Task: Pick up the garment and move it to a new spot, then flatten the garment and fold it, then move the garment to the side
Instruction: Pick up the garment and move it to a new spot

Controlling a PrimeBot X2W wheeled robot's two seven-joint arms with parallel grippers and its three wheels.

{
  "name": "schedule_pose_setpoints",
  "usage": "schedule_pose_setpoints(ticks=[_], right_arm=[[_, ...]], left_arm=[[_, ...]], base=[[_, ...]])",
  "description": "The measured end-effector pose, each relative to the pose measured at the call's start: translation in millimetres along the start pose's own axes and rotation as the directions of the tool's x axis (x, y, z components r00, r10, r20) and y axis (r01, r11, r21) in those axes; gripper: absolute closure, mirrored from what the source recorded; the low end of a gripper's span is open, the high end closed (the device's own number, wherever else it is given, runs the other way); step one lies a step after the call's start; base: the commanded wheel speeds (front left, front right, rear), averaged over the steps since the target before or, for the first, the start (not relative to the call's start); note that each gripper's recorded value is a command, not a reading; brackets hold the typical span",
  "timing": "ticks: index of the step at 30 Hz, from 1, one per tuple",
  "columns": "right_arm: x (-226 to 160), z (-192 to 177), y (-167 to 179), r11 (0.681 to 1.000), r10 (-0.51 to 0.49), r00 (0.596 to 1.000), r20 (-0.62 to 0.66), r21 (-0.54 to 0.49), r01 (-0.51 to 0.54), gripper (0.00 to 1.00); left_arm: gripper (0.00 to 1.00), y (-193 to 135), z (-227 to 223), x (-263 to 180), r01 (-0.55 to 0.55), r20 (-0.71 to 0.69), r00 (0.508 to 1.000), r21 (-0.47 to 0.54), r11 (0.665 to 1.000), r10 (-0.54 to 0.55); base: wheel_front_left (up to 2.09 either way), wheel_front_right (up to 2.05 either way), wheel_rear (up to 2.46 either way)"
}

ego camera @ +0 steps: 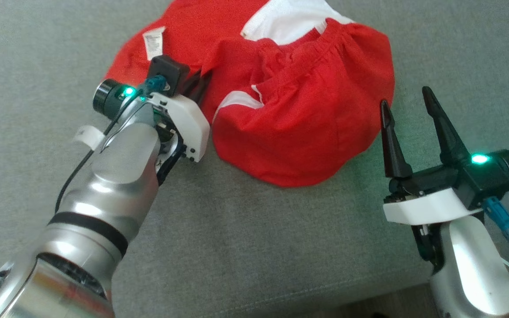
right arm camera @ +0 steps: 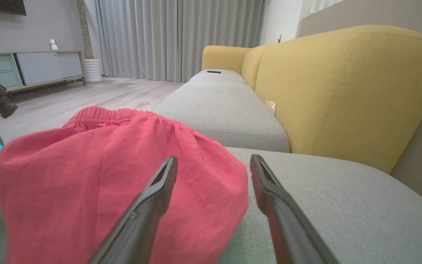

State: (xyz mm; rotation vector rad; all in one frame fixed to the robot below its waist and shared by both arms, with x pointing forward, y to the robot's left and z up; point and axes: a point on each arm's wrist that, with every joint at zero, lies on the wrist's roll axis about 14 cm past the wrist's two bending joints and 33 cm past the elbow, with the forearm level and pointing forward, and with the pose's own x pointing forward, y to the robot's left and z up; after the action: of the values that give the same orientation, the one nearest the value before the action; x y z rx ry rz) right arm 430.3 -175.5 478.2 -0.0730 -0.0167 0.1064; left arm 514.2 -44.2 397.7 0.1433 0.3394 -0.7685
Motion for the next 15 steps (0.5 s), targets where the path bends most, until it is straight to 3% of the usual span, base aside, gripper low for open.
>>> schedule_pose_setpoints(ticks=[5, 10, 15], right_arm=[[-7, 14, 0, 1.000, -0.006, 0.999, 0.033, 0.008, 0.005, 0.00], [-21, 20, 15, 0.999, 0.024, 0.999, 0.043, 0.033, -0.025, 0.00], [-26, 35, 33, 0.996, 0.071, 0.994, 0.084, 0.038, -0.075, 0.00]], left_arm=[[1.00, 5, 66, -18, -0.025, 0.179, 0.983, -0.041, 0.999, 0.032], [1.00, 27, 148, -62, -0.085, 0.394, 0.914, -0.053, 0.995, 0.099], [1.00, 58, 185, -116, -0.196, 0.481, 0.857, -0.025, 0.980, 0.184]], base=[[0.00, 0.00, 0.00], [0.00, 0.00, 0.00], [0.00, 0.00, 0.00]])
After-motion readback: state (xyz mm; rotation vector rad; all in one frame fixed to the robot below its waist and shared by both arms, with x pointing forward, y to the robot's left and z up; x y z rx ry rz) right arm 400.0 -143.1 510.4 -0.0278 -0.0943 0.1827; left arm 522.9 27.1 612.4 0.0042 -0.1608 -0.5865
